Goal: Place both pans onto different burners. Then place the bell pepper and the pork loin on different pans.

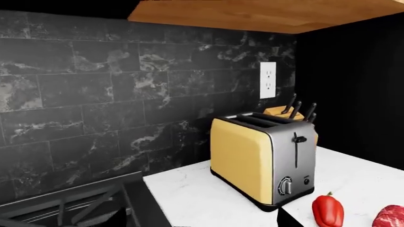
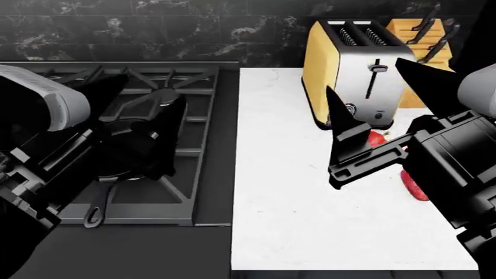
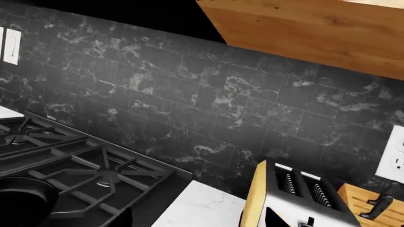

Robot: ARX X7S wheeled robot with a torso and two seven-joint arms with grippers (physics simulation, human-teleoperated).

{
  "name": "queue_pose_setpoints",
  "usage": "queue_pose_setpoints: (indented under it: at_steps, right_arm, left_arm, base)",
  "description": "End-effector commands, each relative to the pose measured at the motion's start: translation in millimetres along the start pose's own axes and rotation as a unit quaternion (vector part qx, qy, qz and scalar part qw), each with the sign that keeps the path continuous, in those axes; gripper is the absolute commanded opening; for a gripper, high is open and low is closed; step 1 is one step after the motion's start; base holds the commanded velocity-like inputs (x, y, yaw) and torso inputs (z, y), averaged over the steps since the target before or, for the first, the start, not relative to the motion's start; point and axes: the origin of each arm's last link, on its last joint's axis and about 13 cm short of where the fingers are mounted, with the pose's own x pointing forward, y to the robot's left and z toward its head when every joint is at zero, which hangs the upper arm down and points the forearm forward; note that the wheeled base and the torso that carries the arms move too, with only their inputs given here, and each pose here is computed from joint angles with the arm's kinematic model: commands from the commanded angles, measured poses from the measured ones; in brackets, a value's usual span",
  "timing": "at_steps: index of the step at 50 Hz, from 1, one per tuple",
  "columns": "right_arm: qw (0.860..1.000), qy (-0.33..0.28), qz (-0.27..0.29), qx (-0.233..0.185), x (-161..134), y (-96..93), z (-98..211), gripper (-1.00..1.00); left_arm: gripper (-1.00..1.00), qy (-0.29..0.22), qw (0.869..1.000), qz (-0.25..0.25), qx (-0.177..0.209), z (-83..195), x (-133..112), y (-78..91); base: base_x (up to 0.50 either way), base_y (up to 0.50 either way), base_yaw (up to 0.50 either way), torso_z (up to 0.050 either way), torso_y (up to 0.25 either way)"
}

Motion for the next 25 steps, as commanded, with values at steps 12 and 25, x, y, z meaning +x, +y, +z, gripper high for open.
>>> queue_pose_setpoints:
  at_steps: [12,25]
  right_arm:
    - [1.000,-0.010,-0.003,0.001,-4.5,1.0,2.6,1.00]
    - [1.000,-0.001,0.004,0.003,-2.6,2.6,0.4,1.00]
  left_arm:
    - [1.00,0.005,1.000,-0.015,-0.008,-2.9,3.7,-2.8]
    - [1.00,0.008,1.000,-0.016,-0.018,-8.1,7.1,-0.1]
  base:
    - [0.00,-0.50,0.00,0.000,0.000]
    - [0.00,-0.50,0.00,0.000,0.000]
